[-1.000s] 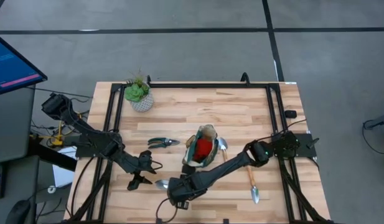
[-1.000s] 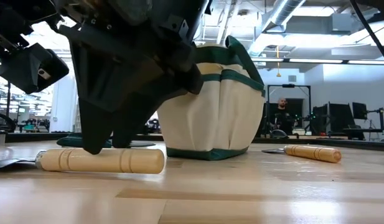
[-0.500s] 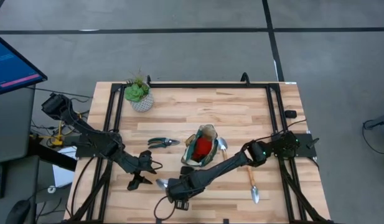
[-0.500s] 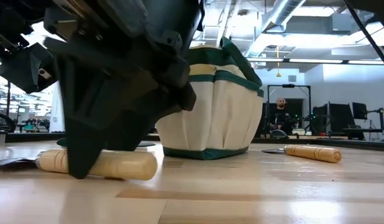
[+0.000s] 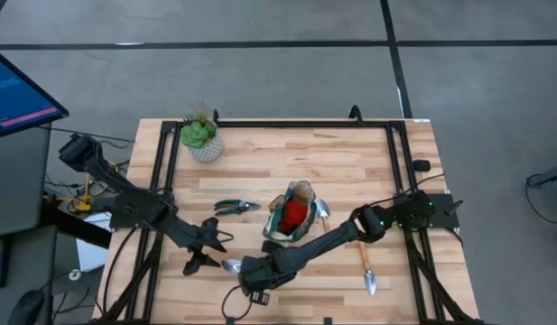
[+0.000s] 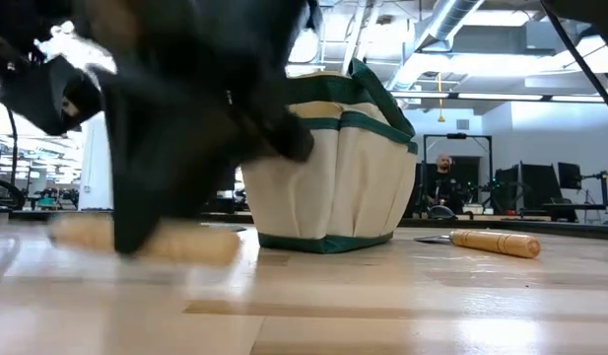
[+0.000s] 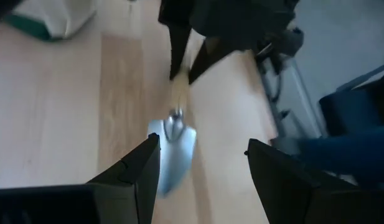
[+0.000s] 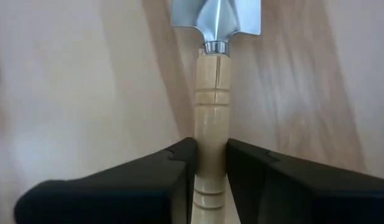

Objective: Pick & Place Garden tools in Gardening bag
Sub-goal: Put the trowel into the gardening bag

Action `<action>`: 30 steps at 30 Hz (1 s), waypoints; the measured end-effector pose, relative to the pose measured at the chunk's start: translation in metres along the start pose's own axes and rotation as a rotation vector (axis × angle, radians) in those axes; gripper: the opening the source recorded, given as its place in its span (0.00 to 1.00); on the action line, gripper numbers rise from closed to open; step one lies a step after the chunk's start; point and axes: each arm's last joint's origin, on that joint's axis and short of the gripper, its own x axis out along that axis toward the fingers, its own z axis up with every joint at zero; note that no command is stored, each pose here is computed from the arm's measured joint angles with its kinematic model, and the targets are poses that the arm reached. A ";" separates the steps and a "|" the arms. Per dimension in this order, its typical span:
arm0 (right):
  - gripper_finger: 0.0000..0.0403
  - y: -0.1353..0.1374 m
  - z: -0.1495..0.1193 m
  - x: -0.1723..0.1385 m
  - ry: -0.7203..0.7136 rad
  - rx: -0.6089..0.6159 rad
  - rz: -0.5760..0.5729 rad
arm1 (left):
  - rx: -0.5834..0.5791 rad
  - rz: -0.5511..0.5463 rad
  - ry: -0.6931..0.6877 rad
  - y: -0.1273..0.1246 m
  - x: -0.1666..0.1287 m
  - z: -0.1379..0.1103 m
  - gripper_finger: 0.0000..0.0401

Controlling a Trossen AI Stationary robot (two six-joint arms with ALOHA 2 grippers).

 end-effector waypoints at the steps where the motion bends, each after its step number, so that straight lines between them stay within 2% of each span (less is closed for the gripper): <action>1: 0.14 0.001 0.003 -0.005 -0.024 0.005 0.012 | -0.003 -0.016 -0.023 -0.001 -0.005 0.003 0.49; 6: 0.14 0.001 0.015 -0.039 -0.134 0.056 0.004 | -0.019 -0.123 -0.196 -0.008 -0.041 0.017 0.49; 11: 0.14 -0.003 0.025 -0.077 -0.236 0.105 -0.006 | 0.001 -0.229 -0.438 -0.010 -0.088 0.029 0.49; 16: 0.14 -0.010 0.034 -0.116 -0.352 0.162 -0.043 | 0.086 -0.339 -0.734 -0.010 -0.137 0.037 0.49; 20: 0.14 -0.019 0.041 -0.154 -0.468 0.205 -0.074 | 0.176 -0.378 -0.935 -0.008 -0.167 0.039 0.49; 24: 0.14 -0.028 0.046 -0.192 -0.608 0.242 -0.130 | 0.217 -0.353 -1.011 -0.005 -0.178 0.038 0.49; 30: 0.14 -0.034 0.057 -0.248 -0.848 0.210 -0.162 | 0.224 -0.275 -0.998 -0.007 -0.168 0.042 0.49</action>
